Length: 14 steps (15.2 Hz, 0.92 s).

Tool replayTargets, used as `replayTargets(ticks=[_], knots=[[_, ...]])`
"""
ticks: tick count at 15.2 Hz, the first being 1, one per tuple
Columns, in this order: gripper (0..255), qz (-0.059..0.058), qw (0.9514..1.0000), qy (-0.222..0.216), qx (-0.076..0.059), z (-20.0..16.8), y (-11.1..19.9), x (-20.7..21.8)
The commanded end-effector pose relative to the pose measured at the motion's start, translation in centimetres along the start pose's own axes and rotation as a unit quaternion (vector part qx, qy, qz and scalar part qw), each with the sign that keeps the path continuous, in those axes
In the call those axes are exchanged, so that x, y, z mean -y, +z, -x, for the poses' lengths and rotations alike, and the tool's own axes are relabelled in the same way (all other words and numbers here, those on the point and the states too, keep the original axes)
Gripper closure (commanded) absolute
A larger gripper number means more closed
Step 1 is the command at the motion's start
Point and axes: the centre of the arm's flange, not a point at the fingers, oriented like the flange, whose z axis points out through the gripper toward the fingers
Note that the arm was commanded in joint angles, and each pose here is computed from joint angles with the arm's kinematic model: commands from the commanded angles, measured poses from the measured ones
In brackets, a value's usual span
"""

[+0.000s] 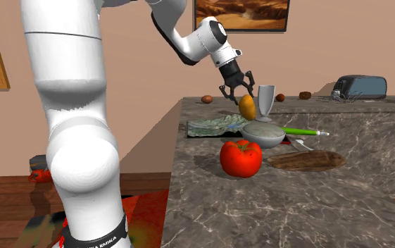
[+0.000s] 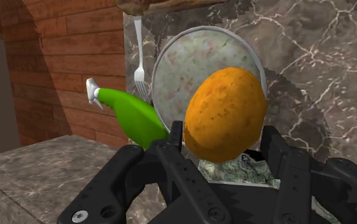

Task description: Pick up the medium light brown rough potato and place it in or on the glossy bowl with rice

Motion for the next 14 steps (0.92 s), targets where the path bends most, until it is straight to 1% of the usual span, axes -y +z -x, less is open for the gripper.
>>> replayTargets(ticks=[1,6,14], knots=[[255,0.0,1.0,0.0,0.0,-0.9,1.0,-2.1],[255,0.0,1.0,0.0,0.0,-3.0,3.5,-7.5],[255,0.0,1.0,0.0,0.0,-3.6,7.2,-5.5]])
